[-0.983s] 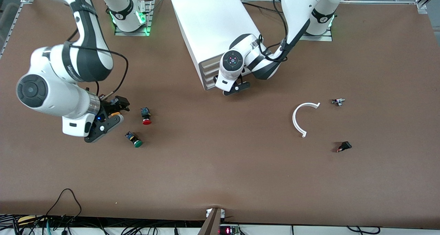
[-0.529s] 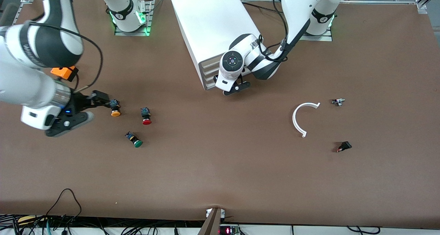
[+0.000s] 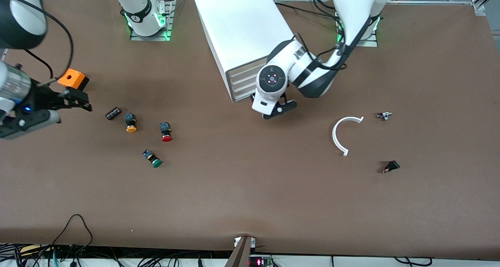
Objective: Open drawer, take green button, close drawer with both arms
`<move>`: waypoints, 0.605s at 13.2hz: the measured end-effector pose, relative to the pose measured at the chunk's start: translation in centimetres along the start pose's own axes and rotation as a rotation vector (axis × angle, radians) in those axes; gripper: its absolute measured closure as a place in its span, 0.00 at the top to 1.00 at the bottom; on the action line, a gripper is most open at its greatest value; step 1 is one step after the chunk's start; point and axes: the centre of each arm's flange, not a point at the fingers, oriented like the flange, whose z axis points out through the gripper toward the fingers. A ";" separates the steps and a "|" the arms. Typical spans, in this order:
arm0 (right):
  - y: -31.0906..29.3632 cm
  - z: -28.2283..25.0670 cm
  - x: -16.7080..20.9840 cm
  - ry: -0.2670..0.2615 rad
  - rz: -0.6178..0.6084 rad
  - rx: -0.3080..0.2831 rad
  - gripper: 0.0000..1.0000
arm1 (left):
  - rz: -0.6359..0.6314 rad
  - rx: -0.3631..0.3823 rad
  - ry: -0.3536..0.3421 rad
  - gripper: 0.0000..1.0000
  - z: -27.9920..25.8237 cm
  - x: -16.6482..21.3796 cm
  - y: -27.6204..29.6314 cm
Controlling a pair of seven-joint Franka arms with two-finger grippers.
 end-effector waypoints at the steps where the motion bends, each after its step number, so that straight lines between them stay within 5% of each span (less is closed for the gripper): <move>1: 0.9 -0.3 -0.9 -0.001 0.012 -0.005 1.00 | 0.025 0.011 0.005 1.00 -1.7 1.4 -1.0; 5: 2.4 -1.9 -3.0 -0.047 0.006 -0.109 1.00 | 0.233 0.034 0.027 1.00 -6.8 8.3 -7.6; 8: 2.9 -2.6 -3.9 -0.069 -0.002 -0.109 1.00 | 0.418 0.034 0.054 1.00 -11.2 12.4 -14.5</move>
